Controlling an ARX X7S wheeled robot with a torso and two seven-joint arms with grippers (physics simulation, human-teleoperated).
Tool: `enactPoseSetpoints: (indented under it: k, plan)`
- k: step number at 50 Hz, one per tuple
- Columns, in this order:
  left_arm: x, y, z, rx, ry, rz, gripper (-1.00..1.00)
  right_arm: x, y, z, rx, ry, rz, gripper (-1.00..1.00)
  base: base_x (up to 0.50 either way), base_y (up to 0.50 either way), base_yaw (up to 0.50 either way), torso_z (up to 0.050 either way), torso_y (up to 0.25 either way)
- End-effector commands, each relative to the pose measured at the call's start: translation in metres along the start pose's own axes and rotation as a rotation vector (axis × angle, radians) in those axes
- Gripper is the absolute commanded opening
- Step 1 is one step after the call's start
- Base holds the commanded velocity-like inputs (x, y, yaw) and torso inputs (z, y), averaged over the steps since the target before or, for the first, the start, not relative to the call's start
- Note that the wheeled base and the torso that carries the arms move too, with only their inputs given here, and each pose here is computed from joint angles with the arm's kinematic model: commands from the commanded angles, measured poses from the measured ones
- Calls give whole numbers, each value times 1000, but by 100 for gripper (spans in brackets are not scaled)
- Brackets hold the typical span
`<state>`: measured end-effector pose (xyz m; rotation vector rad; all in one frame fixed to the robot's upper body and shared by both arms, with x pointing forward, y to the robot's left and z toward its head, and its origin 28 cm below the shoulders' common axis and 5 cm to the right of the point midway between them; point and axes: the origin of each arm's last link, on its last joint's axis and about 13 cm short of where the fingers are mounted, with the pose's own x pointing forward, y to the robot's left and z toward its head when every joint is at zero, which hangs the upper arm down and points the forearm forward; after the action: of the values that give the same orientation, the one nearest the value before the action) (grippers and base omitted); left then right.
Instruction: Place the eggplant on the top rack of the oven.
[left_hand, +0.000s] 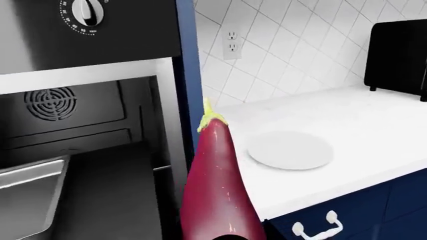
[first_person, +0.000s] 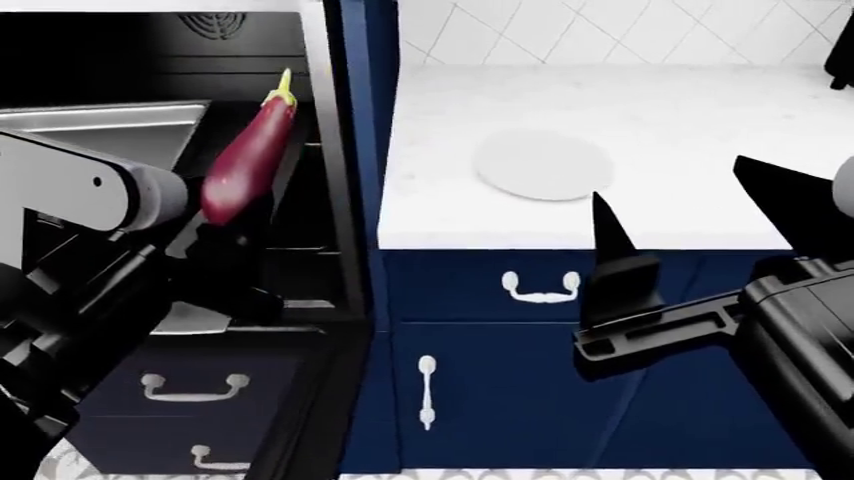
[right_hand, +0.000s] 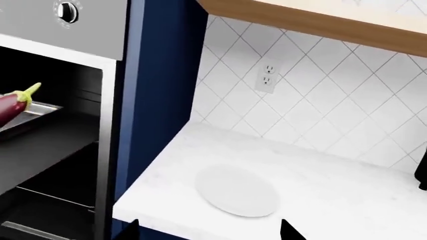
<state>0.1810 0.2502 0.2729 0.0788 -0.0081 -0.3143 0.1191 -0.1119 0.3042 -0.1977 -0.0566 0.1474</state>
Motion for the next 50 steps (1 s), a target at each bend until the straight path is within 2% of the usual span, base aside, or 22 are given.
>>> enactPoseSetpoints:
  k: [1,50]
  plan:
    - [-3,0,5,0,-22,13,-100,-4,0,2,-8,-13,-5,100,31,500,0,0,0]
    - [-2,-4,5,8,-11,-7,-100,-3,-2,4,6,-41,11,100,28,500,0,0,0]
